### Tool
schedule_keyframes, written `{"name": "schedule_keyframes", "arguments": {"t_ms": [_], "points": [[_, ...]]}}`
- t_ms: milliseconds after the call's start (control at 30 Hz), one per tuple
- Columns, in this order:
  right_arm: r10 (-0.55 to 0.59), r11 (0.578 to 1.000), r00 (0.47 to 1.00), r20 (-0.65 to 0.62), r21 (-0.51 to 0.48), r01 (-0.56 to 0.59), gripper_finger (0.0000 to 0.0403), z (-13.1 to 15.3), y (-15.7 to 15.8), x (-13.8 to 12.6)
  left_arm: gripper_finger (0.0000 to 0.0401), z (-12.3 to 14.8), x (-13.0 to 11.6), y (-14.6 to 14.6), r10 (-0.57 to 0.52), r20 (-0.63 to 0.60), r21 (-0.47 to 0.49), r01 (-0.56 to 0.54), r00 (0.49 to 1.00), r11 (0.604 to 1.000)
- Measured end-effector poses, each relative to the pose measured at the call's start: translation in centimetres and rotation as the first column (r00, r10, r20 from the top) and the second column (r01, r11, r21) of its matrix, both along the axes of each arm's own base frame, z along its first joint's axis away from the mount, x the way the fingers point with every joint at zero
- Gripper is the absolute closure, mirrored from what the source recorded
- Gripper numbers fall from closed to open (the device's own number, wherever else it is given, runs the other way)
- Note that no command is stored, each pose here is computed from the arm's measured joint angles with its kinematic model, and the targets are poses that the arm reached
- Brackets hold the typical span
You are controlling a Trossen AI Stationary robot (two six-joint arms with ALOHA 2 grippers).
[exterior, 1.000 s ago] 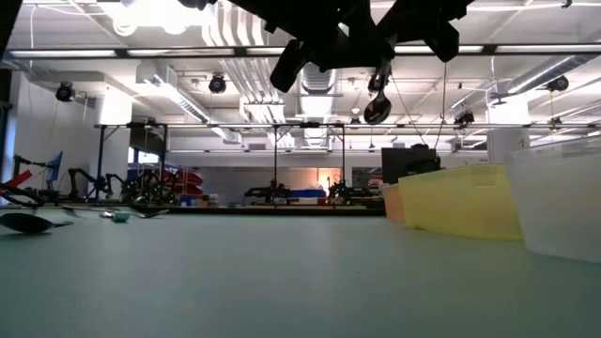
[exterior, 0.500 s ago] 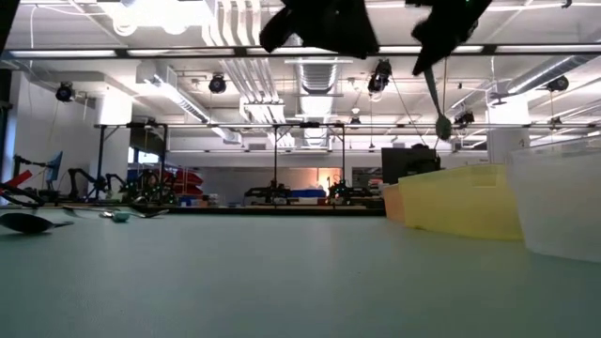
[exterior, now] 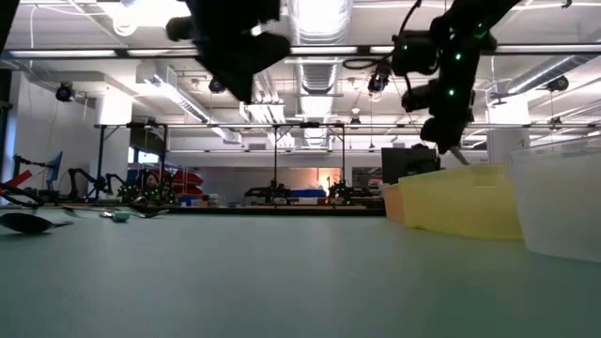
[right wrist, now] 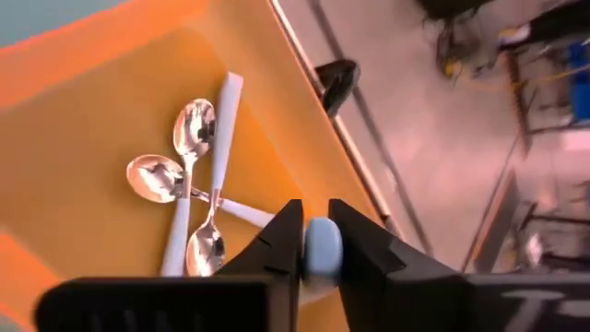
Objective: Sort silverware by color (type)
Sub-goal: Put the blue spoon into the orange bin, then put the green spoon into the transparent bin
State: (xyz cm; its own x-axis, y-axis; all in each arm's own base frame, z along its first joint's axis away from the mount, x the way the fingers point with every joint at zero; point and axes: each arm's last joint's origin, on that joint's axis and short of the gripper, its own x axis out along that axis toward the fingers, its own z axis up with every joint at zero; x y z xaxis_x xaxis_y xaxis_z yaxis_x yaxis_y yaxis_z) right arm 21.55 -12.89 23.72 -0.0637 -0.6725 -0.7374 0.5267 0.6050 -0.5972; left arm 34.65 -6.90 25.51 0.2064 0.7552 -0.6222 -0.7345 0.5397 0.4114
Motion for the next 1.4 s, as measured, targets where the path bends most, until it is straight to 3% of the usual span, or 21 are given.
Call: {"name": "schedule_keyframes", "arguments": {"t_ms": [133,233,400,533,900,1067,1233,1300,1400], "points": [[-0.037,0.999,0.999,-0.007,0.027,0.038,0.0308,-0.9,-1.1,0.1,0.0333,-0.4,-2.0,0.4,0.111,-0.092,0.013,-0.110,0.990,0.994],[-0.047,0.998,0.999,-0.016,0.042,0.047,0.0285,-1.3,-1.5,0.1,0.0333,-1.3,-2.8,0.3,0.137,-0.163,-0.023,-0.142,0.977,0.990],[-0.044,0.998,0.999,-0.021,0.043,0.044,0.0270,-1.4,-1.5,0.1,0.0333,-3.4,-4.4,0.5,0.163,-0.289,-0.095,-0.198,0.943,0.976],[-0.040,0.998,0.999,-0.024,0.043,0.041,0.0268,-1.3,-1.5,0.1,0.0333,-5.6,-5.9,1.0,0.232,-0.314,-0.133,-0.285,0.921,0.949],[-0.029,0.998,0.999,-0.020,0.060,0.030,0.0266,-1.4,-1.5,0.1,0.0333,-9.0,-10.0,4.9,0.408,-0.184,-0.258,-0.445,0.894,0.857],[-0.011,0.989,0.999,0.037,0.147,0.006,0.0266,-1.5,-1.3,0.3,0.0333,-9.6,-12.8,7.4,0.587,-0.099,-0.274,-0.590,0.803,0.760],[-0.006,0.988,0.999,0.043,0.155,0.000,0.0266,-1.5,-1.3,0.3,0.0333,-10.5,-15.2,8.9,0.723,0.035,-0.359,-0.667,0.690,0.653],[0.002,0.988,0.999,0.037,0.155,-0.008,0.0266,-1.5,-1.3,0.3,0.0333,-10.9,-15.5,9.3,0.746,0.114,-0.419,-0.649,0.657,0.635],[0.003,0.988,0.999,0.037,0.155,-0.008,0.0266,-1.5,-1.3,0.3,0.0333,-11.4,-15.8,9.8,0.753,0.227,-0.469,-0.609,0.617,0.640]]}}
